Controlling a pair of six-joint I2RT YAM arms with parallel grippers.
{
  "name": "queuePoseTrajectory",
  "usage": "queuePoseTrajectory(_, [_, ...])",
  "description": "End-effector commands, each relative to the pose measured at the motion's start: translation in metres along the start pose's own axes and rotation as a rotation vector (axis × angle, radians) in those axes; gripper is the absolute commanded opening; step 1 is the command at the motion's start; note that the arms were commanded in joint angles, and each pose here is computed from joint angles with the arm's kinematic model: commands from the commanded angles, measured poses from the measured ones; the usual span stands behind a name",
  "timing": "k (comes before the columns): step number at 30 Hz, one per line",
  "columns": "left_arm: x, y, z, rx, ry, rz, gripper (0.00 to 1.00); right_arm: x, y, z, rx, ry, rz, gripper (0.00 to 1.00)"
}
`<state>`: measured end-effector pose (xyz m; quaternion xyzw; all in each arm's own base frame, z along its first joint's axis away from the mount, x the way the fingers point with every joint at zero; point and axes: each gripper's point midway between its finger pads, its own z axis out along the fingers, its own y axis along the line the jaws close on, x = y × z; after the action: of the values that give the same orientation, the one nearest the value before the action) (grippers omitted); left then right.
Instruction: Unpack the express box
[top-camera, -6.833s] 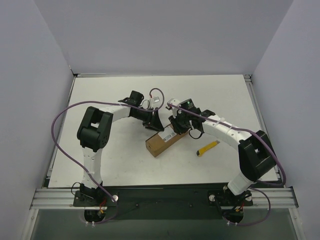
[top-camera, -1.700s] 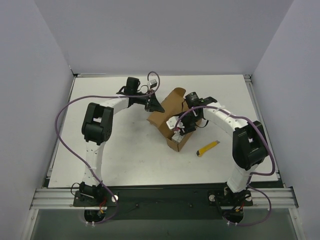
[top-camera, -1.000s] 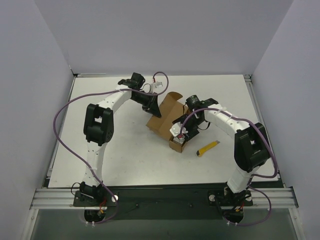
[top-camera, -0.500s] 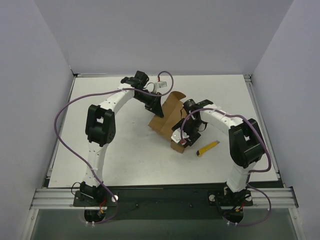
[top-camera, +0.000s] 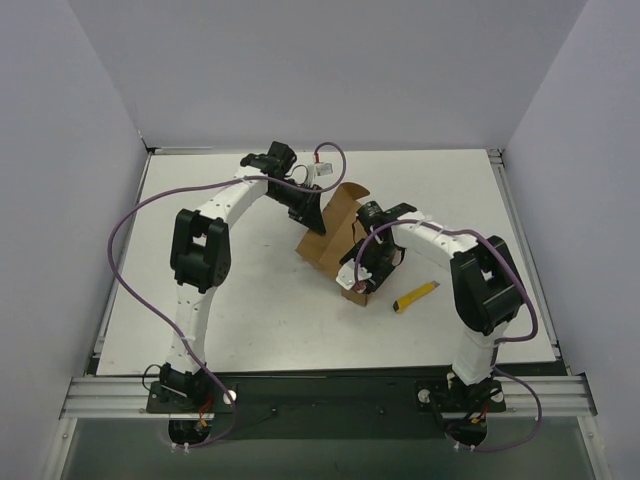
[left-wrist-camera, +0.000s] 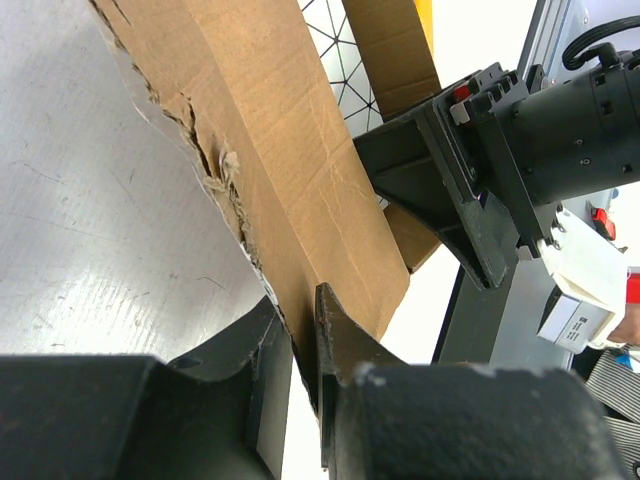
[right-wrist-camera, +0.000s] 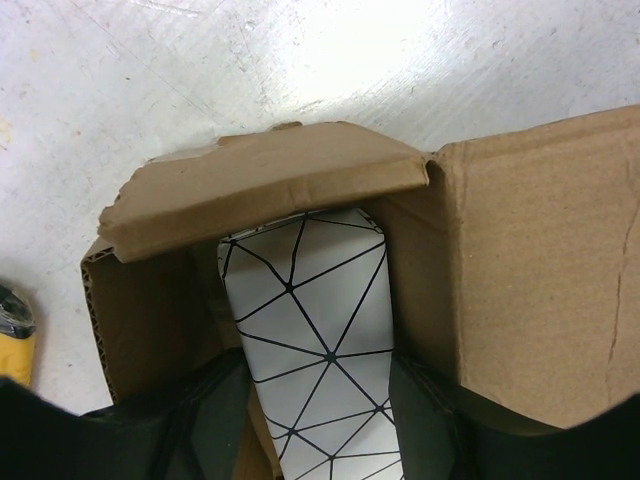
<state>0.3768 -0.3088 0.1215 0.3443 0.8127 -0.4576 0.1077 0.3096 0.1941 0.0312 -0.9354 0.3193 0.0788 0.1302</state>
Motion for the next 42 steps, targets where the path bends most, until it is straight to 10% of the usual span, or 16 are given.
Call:
queuePoseTrajectory(1, [-0.009, -0.015, -0.001, 0.045, -0.016, 0.067, 0.22, 0.015, 0.070, 0.045, -0.234, 0.036, 0.125, 0.44])
queuePoseTrajectory(5, [-0.008, -0.012, -0.004, 0.011, -0.009, 0.078, 0.22, 0.001, 0.040, 0.025, -0.102, -0.023, 0.221, 0.18])
queuePoseTrajectory(20, [-0.005, 0.001, -0.003, -0.051, 0.003, 0.055, 0.20, -0.045, 0.008, -0.069, 0.184, -0.150, 0.331, 0.08])
queuePoseTrajectory(33, [-0.006, -0.016, 0.007, -0.001, 0.015, 0.085, 0.20, -0.037, 0.016, -0.033, 0.064, -0.110, 0.243, 0.58])
queuePoseTrajectory(42, [-0.004, -0.018, 0.008, 0.009, 0.017, 0.077, 0.20, -0.028, 0.031, -0.011, -0.084, -0.093, 0.192, 0.56])
